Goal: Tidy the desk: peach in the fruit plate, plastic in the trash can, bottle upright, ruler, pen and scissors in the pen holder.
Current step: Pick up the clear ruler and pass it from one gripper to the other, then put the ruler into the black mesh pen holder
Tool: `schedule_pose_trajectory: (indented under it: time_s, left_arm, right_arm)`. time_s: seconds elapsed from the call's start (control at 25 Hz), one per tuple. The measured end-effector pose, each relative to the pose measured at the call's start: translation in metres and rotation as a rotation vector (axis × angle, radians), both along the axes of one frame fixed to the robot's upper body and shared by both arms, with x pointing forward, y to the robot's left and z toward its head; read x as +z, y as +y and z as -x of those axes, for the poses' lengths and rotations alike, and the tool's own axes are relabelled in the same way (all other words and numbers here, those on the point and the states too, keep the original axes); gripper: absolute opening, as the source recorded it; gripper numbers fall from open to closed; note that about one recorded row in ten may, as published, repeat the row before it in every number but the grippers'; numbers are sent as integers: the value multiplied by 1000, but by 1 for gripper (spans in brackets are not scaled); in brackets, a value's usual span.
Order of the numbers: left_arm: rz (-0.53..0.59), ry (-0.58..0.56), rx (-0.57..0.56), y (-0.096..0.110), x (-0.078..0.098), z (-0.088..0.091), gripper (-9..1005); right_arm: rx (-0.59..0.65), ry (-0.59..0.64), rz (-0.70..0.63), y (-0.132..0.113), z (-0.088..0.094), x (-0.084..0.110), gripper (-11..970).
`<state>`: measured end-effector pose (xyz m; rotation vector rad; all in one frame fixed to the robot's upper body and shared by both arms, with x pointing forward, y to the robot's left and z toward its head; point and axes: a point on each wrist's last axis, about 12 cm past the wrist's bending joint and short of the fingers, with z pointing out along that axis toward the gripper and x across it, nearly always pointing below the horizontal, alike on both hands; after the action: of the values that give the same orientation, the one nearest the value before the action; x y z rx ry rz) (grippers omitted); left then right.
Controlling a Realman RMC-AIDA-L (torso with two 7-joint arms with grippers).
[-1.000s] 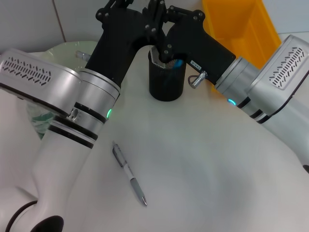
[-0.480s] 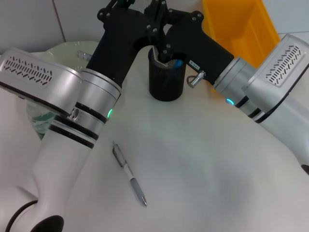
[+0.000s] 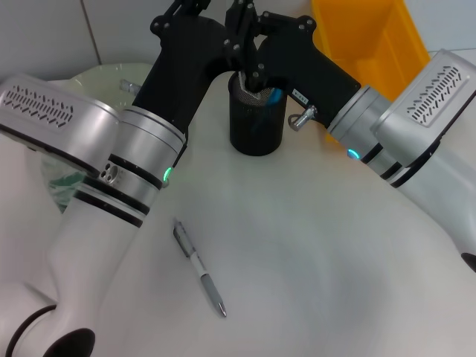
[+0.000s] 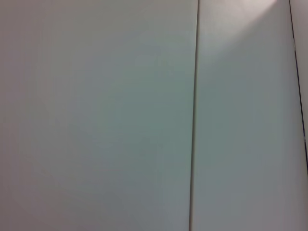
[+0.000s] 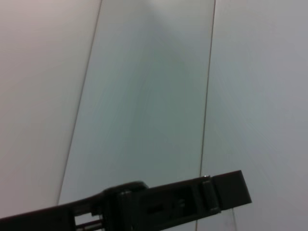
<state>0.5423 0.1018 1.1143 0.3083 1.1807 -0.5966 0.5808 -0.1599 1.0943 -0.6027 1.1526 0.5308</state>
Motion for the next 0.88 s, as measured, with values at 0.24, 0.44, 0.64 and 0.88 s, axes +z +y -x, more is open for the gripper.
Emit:
schedule_pose_trajectory:
  time_s: [0.24, 0.44, 0.64, 0.88]
  left_arm:
    - [5, -2, -16, 0, 1, -1, 389]
    - [6, -8, -19, 0, 1, -1, 602]
    - [1, -21, -32, -2, 2, 1, 676]
    - [71, -6, -45, 6, 1, 4, 673]
  right_arm:
    - [-1, 2, 0, 0, 0, 0, 6]
    - [-4, 9, 5, -1, 0, -2, 6]
    - [-9, 15, 9, -2, 0, -3, 6]
    - [-33, 4, 6, -7, -2, -1, 7]
